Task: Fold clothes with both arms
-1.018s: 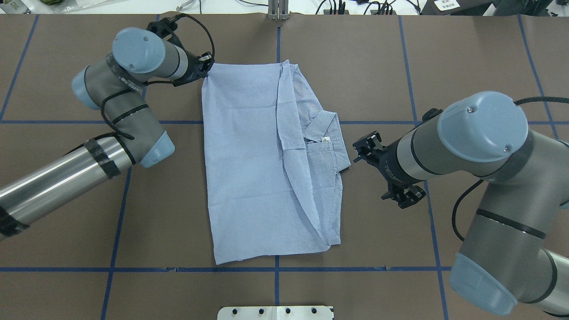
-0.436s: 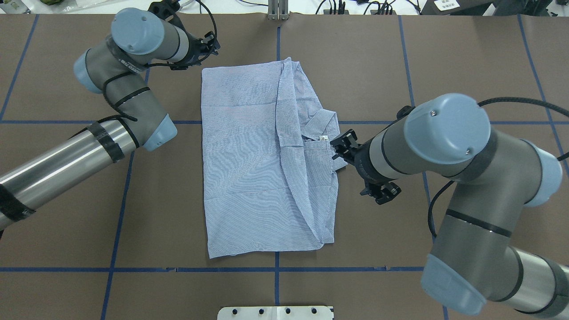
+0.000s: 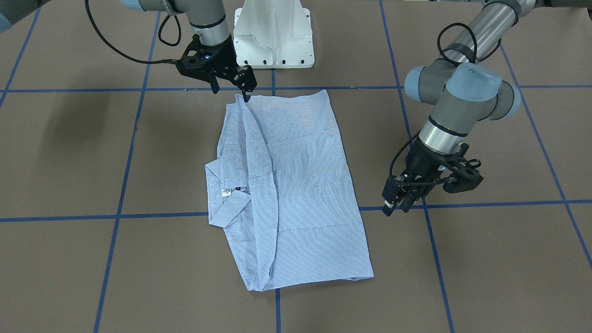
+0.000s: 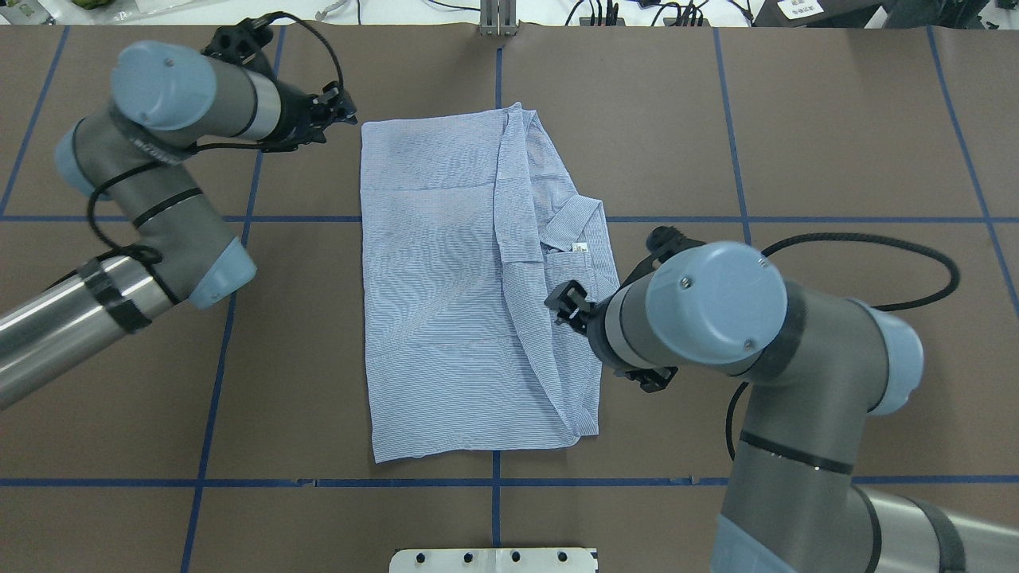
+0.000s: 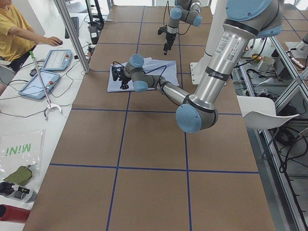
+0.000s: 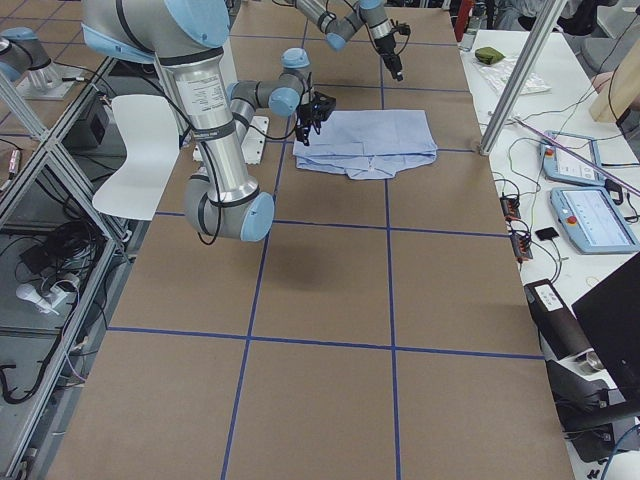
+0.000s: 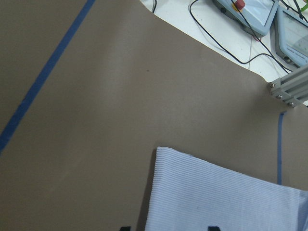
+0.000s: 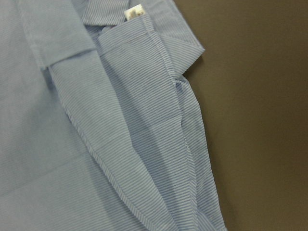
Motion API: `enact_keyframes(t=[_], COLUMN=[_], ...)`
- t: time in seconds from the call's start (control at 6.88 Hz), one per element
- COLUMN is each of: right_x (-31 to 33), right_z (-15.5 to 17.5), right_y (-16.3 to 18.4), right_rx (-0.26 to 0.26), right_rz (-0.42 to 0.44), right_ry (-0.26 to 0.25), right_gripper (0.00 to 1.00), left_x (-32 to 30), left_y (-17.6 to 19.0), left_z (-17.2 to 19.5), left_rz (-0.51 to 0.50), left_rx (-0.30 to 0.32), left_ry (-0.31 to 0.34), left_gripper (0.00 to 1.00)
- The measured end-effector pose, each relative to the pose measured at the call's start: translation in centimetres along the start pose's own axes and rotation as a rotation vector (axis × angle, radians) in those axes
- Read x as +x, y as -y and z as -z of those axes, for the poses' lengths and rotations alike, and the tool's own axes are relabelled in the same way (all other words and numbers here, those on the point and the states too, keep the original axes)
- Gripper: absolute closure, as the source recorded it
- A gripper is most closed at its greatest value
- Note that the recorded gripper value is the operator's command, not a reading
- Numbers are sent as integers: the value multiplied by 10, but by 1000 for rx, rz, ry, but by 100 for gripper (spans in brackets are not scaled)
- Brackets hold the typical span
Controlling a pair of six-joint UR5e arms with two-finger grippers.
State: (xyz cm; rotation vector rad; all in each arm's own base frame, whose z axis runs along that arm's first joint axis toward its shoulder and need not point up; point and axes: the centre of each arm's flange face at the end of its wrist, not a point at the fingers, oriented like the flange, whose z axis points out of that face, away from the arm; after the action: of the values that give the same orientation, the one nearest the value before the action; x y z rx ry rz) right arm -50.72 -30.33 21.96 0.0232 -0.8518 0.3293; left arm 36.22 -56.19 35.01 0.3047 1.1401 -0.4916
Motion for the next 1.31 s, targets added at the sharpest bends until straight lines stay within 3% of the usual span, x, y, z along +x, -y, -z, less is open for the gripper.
enact_keyframes(t=[0.29,0.44,1.31], right_x=[-7,-12,-26], right_z=[-35,-48,-82], right_y=[-5,-4,3], right_rx=[1,9,36], right_rz=[313,426,660], right_ry=[-62,-86,-186], right_gripper=[0,0,0], left_x=[-28,-33,-39], left_y=[-8,-9,-11], left_z=[14,16,16], left_rz=[-14,-14,-7], left_rx=[-15,-16,-19], left_ry=[10,15,21], left_gripper=[39,38,38])
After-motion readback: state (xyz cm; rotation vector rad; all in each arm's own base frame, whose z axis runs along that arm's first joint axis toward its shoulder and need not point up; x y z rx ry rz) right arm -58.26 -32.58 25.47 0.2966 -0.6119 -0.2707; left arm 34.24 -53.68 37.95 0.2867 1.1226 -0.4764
